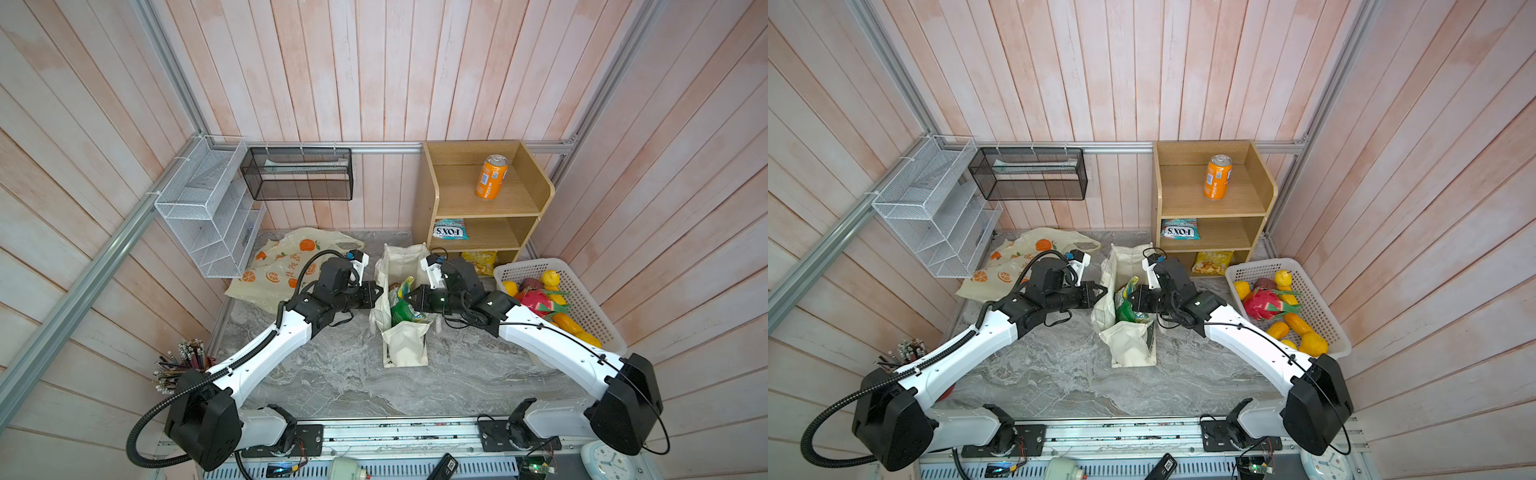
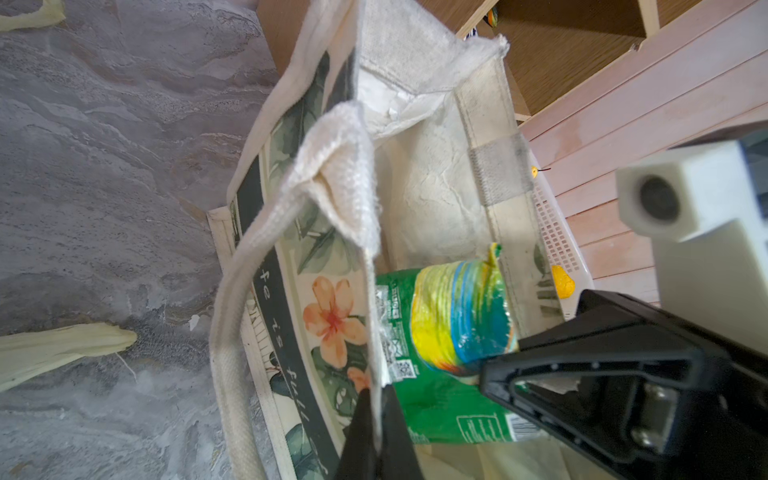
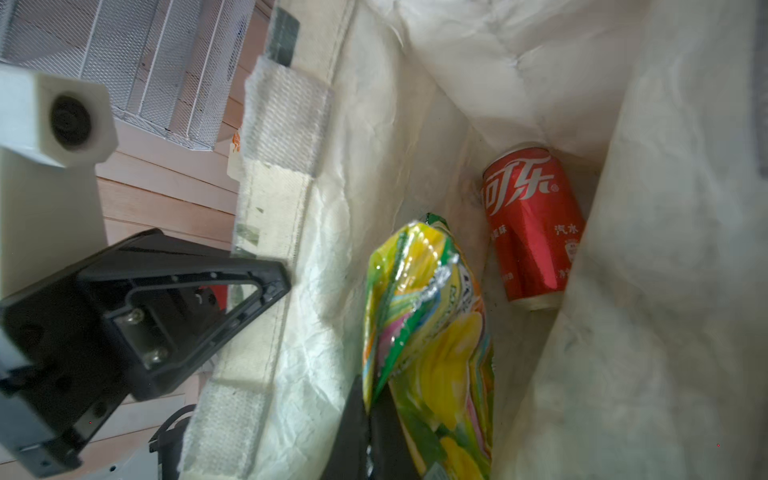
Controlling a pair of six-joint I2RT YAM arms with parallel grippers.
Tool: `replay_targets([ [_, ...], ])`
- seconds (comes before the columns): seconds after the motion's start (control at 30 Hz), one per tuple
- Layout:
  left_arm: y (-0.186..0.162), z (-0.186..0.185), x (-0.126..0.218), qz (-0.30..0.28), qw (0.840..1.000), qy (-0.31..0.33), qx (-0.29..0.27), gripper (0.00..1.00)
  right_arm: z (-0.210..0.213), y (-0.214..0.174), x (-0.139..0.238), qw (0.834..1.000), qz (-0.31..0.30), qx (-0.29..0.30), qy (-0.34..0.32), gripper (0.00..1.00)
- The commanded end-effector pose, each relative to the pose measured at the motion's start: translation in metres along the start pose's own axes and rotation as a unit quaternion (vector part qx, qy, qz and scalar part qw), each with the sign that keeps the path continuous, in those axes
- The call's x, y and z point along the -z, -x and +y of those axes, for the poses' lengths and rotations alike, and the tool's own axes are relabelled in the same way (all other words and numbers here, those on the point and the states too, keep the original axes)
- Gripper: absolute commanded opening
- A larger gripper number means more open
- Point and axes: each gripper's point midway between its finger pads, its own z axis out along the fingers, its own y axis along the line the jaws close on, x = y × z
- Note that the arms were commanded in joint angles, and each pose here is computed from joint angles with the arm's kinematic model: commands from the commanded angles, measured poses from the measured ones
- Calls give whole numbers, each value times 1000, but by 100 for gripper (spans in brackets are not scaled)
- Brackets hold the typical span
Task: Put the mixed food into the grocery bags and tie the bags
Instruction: 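Release the chip bag inside the tote and withdraw the right gripper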
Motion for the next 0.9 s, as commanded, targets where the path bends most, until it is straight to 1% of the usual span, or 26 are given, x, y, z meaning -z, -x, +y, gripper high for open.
replay_targets([
  [0.0,14,-7,6,-19,1000,-7,-11,0,-11,-11,-17,1000,10,-8,-9,0],
  [0.23,17,-11,10,-26,999,-13,-15,0,-38,-40,-47,998,52,-5,-42,0],
  [0.4,20,-14,16,-33,999,-14,-20,0,-64,-61,-58,992,91,4,-86,0],
  [0.43,21,-14,16,-33,999,-12,-20,0,-67,-64,-58,991,97,6,-89,2],
  [0.47,21,-15,17,-34,999,-13,-21,0,-69,-65,-58,991,100,8,-93,17],
  [0.53,20,-13,17,-32,999,-10,-21,0,-71,-67,-57,990,104,10,-99,43],
  [0.57,20,-14,17,-33,999,-10,-21,0,-71,-66,-54,989,104,11,-101,51],
  [0.67,19,-12,17,-32,999,-9,-20,0,-63,-57,-44,991,88,18,-100,63],
  [0.8,17,-10,16,-28,999,-4,-19,0,-44,-39,-23,994,61,24,-90,71],
  [0.87,17,-9,17,-29,999,-1,-19,0,-31,-29,-9,996,44,26,-78,72],
])
